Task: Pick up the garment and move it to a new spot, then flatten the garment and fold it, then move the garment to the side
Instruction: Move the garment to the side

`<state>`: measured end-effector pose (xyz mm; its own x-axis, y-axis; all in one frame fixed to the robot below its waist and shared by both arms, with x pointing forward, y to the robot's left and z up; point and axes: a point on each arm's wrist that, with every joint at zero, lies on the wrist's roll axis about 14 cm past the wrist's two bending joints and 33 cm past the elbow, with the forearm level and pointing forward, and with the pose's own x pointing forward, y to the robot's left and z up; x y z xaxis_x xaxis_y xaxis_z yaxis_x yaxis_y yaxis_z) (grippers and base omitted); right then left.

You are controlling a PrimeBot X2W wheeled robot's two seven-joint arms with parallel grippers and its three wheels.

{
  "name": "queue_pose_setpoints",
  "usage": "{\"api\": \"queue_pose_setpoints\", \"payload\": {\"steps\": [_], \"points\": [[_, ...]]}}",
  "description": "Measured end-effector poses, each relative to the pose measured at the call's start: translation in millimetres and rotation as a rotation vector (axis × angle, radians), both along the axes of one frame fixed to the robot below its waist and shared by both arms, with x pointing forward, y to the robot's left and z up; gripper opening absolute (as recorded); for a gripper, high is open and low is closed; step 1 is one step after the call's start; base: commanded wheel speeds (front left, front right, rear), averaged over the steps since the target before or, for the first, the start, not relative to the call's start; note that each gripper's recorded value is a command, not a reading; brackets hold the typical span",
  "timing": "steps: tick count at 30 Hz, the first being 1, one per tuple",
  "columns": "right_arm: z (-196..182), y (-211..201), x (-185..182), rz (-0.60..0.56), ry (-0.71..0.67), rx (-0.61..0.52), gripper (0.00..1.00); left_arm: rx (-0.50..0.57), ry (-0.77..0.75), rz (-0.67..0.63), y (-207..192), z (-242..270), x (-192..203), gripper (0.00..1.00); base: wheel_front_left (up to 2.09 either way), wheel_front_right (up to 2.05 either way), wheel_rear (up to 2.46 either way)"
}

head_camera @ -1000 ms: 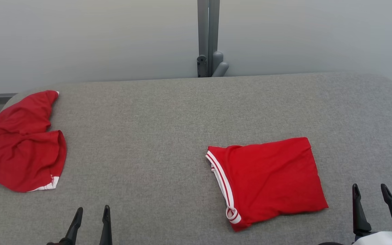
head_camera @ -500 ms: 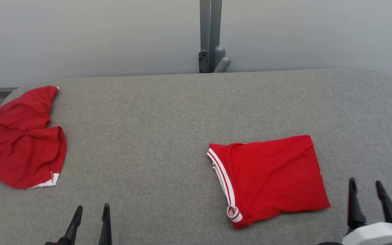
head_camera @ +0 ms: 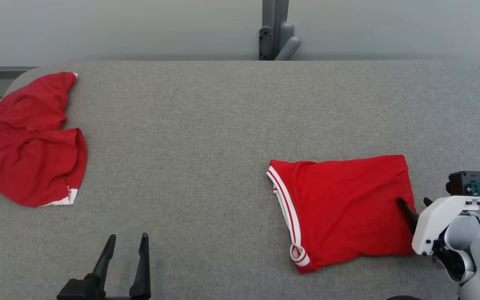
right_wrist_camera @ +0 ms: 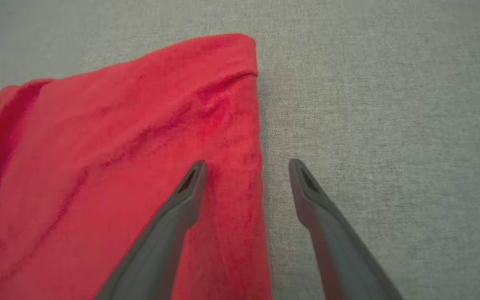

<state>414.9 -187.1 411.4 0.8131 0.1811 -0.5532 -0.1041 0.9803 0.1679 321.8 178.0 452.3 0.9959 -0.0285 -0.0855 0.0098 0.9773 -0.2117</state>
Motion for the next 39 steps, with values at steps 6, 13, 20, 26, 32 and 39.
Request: {"api": "queue_pose_setpoints", "payload": {"steps": [6, 13, 20, 26, 32, 39], "points": [[-19.5, 25.7, 8.2, 0.041, 0.089, 0.072, 0.00, 0.004, 0.010, 0.028, 8.2, -2.3, -0.3, 1.00, 0.00, 0.00, 0.00], [-2.3, 37.3, 24.4, 0.054, 0.050, 0.160, 0.00, 0.002, -0.002, 0.011, 3.9, 0.9, 9.1, 1.00, 0.00, 0.00, 0.00], [25.9, -14.9, 40.2, -0.050, -0.077, 0.106, 0.00, 0.001, -0.070, -0.110, -28.8, 18.1, 43.8, 1.00, 0.00, 0.00, 0.00], [35.8, -95.7, 44.6, -0.223, -0.151, -0.007, 0.00, 0.030, -0.074, -0.264, -62.7, 11.2, 76.9, 1.00, 0.00, 0.00, 0.00], [31.1, -157.1, 50.3, -0.347, -0.155, -0.121, 0.00, 0.051, -0.002, -0.335, -72.7, -20.9, 92.7, 1.00, 0.00, 0.00, 0.00], [35.4, -210.9, 56.0, -0.429, -0.132, -0.244, 0.00, 0.091, 0.073, -0.329, -55.6, -47.8, 90.5, 1.00, 0.00, 0.00, 0.00]]}}
